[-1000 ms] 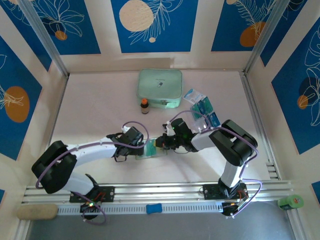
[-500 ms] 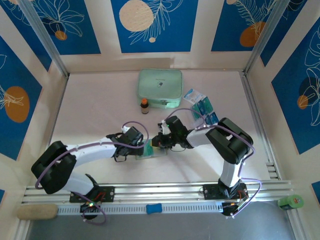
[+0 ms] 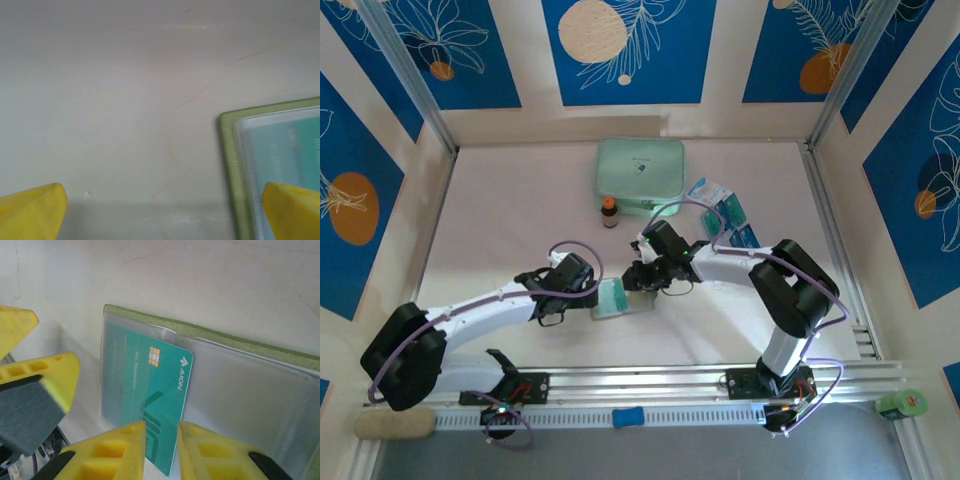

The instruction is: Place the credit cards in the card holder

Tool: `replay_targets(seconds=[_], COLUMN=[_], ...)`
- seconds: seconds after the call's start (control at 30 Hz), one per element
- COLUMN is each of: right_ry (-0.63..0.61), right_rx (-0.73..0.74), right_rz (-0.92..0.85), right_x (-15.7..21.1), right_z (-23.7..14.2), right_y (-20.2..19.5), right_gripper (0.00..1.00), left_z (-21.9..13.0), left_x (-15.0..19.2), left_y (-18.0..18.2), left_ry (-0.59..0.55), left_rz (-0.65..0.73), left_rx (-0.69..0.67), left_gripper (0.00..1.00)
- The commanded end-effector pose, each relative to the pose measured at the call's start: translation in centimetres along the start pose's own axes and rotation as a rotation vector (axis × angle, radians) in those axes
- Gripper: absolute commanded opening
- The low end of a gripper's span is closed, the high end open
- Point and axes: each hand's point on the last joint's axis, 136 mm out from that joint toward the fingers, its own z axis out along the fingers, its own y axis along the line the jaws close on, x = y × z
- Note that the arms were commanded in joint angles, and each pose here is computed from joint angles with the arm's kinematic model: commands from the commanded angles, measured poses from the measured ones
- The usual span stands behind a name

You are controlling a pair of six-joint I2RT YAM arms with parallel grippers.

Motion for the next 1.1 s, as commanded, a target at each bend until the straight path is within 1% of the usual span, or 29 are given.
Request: replay_targets(seconds=[0.0, 0.13, 0.23, 0.47, 0.73, 0.83, 0.93, 1.07], right_ry=[0.04, 0.06, 0.074, 0.114, 0.163, 0.162, 0.134, 0.094], right_rx=[0.045, 0.061, 0.076, 0.124, 0.128, 0.118, 0.116, 0.126], right_rz=[-0.048, -0.061, -0.07, -0.071, -0.085, -0.091, -0.096, -0.077], right_x=[0.7, 0.6, 0.7, 0.9, 1.7, 1.5, 0.9, 0.2], right_z=[-0.3, 0.6, 1.4, 3.1, 5.0, 4.8, 3.6, 1.9], right_y=[0.3, 0.5, 0.5, 0.0, 1.0, 1.8, 2.3, 2.0], right_gripper=[0.19, 0.12, 0.09, 0.07, 0.04, 0.03, 0.03, 0.03], left_z=[0.3, 0.8, 1.1, 1.9, 2.3, 2.3, 2.3, 2.3], left_x=[1.3, 2.0, 2.2, 2.4, 2.4, 2.4, 2.4, 2.4], left_y=[2.2, 2.6, 2.6, 2.1, 1.9, 1.9, 1.9, 1.9], left_ry=[0.03, 0.05, 0.065, 0.09, 0.097, 0.095, 0.096, 0.095], left_rz=[-0.043, -0.057, -0.051, -0.025, -0.012, -0.012, -0.009, -0.009], left_rx=[-0.073, -0.083, -0.089, -0.092, -0.091, -0.09, -0.09, -0.089], left_gripper=[1.0, 1.0, 1.0, 1.0, 1.0, 1.0, 1.0, 1.0])
